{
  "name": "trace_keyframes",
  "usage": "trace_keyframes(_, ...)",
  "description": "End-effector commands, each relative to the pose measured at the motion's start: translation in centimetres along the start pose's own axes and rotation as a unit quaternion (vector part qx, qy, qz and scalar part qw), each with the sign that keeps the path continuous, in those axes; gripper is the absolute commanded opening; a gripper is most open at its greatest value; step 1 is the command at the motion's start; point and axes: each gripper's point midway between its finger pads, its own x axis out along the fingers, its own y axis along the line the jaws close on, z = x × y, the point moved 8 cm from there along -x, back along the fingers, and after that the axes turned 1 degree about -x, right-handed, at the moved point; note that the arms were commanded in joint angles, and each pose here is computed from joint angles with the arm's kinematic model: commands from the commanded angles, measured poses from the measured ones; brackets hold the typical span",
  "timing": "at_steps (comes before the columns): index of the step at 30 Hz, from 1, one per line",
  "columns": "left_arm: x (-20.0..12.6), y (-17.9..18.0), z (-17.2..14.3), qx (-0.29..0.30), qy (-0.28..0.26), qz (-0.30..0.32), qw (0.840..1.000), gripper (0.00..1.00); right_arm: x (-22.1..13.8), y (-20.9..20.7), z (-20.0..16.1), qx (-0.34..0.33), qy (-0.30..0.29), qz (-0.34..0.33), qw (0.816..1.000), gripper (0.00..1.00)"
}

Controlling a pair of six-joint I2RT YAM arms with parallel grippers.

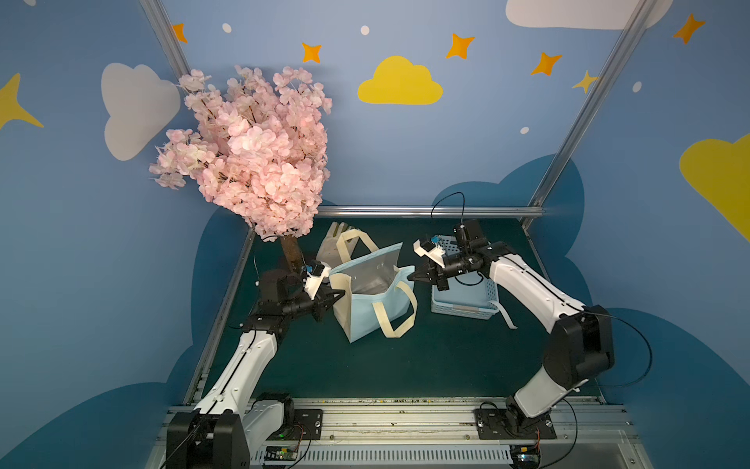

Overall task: Place the ice pack in the delivery bag
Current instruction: Close the delivery bag at the center of the board.

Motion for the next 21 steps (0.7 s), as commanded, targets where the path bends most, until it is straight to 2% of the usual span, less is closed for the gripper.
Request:
trace_keyframes(1,0.1,-1.0,0.6,0.039,-0.004,-0.088,0.995,0.03,-0.7,0.8,-0.5,0.033,0.016,-0.019,0.999,0.0)
trace_keyframes(3,0.5,-0.7,0.2,0.047,0.004,-0.111,0.993,0.03,-0.6,-0.1,-1.2,0.047,0.026,-0.028,0.998,0.0)
trace_keyframes(6,1.0,-0.3,-0.1,0.059,0.006,-0.137,0.989,0.03,-0.8,-1.3,-1.7,0.059,0.04,-0.039,0.997,0.13)
trace_keyframes(11,2.1,0.2,-0.6,0.078,0.011,-0.158,0.984,0.03,-0.4,-2.4,-2.2,0.048,0.047,-0.041,0.997,0.53)
trace_keyframes(15,2.5,0.3,-0.7,0.081,0.022,-0.164,0.983,0.03,0.1,-2.8,-1.6,0.034,0.037,-0.027,0.998,0.76)
trace_keyframes(18,2.8,0.4,-0.7,0.087,0.022,-0.167,0.982,0.03,1.1,-2.6,-1.3,0.015,0.034,-0.009,0.999,0.84)
trace_keyframes(21,2.9,0.5,-0.4,0.086,0.023,-0.169,0.982,0.03,1.7,-2.9,-1.0,0.01,0.03,0.0,1.0,0.85)
